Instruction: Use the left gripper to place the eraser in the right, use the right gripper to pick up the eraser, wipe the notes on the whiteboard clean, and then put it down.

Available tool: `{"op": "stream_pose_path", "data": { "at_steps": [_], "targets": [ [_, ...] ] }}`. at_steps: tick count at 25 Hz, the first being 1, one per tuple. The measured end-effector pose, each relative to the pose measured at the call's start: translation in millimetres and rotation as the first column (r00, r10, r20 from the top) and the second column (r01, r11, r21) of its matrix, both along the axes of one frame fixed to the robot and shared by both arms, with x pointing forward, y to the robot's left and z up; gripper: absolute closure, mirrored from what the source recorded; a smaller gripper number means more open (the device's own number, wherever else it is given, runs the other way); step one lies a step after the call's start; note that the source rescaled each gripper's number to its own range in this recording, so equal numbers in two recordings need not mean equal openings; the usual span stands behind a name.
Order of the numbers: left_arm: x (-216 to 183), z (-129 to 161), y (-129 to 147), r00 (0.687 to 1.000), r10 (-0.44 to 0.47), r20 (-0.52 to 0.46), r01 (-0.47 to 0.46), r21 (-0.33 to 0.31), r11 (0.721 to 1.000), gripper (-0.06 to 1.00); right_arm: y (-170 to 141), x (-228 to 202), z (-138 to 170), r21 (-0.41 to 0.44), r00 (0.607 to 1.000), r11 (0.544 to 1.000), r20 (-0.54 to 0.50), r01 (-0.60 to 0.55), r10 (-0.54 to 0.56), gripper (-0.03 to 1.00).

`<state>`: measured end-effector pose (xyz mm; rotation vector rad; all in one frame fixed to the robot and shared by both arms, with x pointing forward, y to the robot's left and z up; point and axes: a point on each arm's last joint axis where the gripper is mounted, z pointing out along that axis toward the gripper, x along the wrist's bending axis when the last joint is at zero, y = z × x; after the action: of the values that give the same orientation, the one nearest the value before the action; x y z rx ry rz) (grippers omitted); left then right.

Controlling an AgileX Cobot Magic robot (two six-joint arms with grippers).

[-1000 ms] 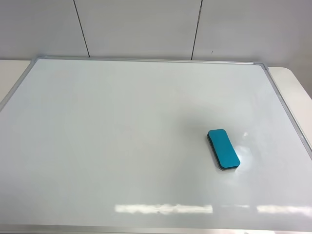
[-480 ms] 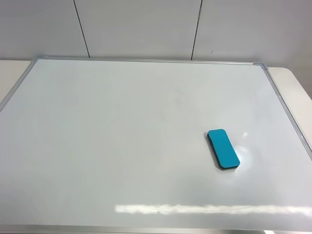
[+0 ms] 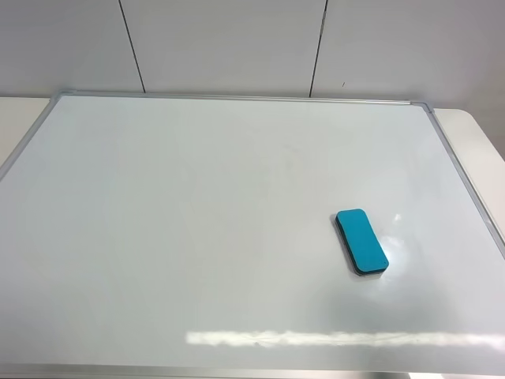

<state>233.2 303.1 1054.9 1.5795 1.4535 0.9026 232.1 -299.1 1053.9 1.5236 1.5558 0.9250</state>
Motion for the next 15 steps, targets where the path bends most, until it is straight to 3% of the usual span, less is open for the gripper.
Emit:
{"op": "stream_pose_path", "data": {
  "at_steps": [15],
  "targets": [
    [0.0,0.0,0.0,1.000,0.000,0.000,0.000,0.000,1.000,-0.06,0.0,0.4,-0.5,-0.003,1.000,1.000,0.000,-0.001,0.001,-0.03]
  ]
}}
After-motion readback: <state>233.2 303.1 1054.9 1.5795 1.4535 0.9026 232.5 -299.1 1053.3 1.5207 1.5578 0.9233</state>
